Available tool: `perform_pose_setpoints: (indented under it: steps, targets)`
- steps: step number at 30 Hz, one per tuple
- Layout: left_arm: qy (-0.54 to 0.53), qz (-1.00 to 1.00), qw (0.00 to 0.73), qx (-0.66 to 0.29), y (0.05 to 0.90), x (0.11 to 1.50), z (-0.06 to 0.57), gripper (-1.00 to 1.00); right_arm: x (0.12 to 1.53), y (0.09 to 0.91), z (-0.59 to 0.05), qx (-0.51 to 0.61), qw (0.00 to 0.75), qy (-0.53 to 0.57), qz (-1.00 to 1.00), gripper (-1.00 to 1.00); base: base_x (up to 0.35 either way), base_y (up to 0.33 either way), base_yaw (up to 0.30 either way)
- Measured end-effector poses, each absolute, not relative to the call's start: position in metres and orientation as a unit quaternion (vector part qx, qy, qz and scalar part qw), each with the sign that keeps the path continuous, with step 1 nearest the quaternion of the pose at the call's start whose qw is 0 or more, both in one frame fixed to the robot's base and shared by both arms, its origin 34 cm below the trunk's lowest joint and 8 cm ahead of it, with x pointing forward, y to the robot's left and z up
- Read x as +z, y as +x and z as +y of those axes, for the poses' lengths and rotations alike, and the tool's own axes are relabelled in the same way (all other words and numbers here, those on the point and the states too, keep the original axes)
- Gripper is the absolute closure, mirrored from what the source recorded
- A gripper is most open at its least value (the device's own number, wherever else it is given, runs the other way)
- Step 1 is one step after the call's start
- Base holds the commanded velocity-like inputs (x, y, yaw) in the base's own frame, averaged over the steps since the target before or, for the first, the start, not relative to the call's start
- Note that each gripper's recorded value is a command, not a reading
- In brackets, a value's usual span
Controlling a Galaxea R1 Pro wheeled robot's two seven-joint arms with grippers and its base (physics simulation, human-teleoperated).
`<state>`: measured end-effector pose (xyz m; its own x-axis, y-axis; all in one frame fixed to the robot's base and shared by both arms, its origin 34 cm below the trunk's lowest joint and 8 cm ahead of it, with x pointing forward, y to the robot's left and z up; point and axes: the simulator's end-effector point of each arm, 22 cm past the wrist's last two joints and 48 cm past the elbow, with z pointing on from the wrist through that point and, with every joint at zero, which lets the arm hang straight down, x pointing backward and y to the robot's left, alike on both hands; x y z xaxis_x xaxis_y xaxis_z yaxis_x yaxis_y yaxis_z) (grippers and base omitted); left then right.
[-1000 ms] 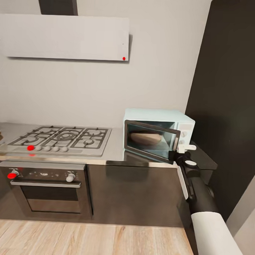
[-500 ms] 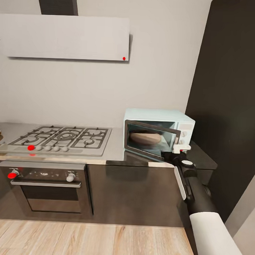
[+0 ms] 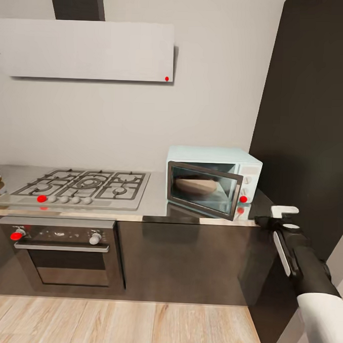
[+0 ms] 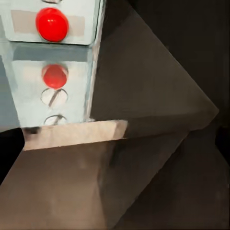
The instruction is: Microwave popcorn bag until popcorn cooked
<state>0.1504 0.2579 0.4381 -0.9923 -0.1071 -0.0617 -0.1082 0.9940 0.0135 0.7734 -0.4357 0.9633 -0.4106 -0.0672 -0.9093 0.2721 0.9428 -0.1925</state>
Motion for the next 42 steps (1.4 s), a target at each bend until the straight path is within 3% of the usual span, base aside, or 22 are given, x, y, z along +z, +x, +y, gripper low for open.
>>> perform_pose_setpoints:
  steps: [8, 25, 42]
  targets:
    - [-0.055, 0.998, 0.031, 0.007, 0.151, 0.438, 0.256, -1.00, 0.970, 0.770, -0.447, -0.149, 0.547, 0.083, 0.819, -1.00, 0.020, 0.000, 0.000]
    - [-0.053, 0.998, 0.031, 0.008, 0.151, 0.438, 0.258, -1.00, 0.970, 0.777, -0.423, -0.108, 0.556, 0.055, 0.822, -1.00, 0.298, 0.000, 0.000]
    - [-0.054, 0.998, 0.031, 0.008, 0.151, 0.438, 0.258, -1.00, 0.965, 0.782, -0.375, -0.014, 0.555, -0.011, 0.831, -1.00, 0.012, 0.000, 0.000]
